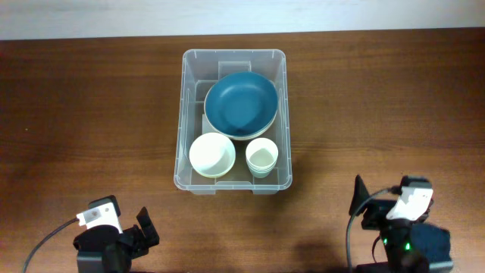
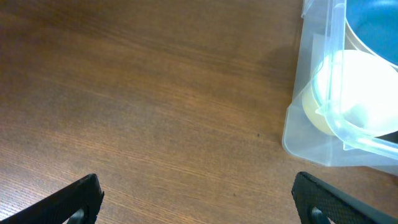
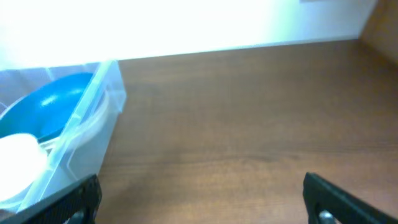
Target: Pack container
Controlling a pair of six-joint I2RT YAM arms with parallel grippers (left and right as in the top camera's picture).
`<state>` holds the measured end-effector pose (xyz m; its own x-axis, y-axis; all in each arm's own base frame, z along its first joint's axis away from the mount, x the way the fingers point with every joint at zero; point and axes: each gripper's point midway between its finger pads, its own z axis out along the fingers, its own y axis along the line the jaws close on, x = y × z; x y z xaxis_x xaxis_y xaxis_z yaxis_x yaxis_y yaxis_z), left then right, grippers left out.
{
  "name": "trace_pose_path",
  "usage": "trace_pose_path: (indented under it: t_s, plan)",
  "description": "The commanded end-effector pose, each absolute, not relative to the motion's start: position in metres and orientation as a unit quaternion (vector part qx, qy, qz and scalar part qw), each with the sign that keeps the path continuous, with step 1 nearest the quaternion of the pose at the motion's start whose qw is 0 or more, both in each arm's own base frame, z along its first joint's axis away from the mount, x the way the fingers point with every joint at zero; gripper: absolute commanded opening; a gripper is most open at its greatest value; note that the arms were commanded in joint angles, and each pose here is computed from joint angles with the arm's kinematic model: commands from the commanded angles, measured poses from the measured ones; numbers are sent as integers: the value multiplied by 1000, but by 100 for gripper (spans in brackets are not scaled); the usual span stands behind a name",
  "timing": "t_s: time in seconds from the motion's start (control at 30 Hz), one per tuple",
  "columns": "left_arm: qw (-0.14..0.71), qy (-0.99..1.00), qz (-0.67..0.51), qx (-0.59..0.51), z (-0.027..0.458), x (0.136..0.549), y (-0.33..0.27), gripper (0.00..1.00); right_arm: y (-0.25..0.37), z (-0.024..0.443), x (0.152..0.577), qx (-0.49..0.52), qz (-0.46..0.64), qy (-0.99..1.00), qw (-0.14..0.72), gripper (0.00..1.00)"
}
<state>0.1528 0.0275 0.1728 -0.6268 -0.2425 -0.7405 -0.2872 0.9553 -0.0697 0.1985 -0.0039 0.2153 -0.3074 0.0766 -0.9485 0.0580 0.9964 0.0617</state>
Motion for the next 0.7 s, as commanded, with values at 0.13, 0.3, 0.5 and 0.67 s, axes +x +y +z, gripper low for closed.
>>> trace_pose_path:
  t_s: [0.13, 0.3, 0.5, 0.67]
  plan:
    - [404, 903, 30, -141, 170, 153, 27, 99, 0, 217, 225, -10, -13, 729, 684, 99]
    - [404, 903, 30, -141, 170, 153, 27, 99, -11, 219, 242, 10, -31, 646, 763, 99]
    - [404, 903, 30, -141, 170, 152, 27, 99, -9, 164, 246, 6, -22, 723, 690, 99]
    - [404, 903, 30, -141, 170, 152, 27, 99, -9, 155, 246, 6, -21, 735, 677, 99]
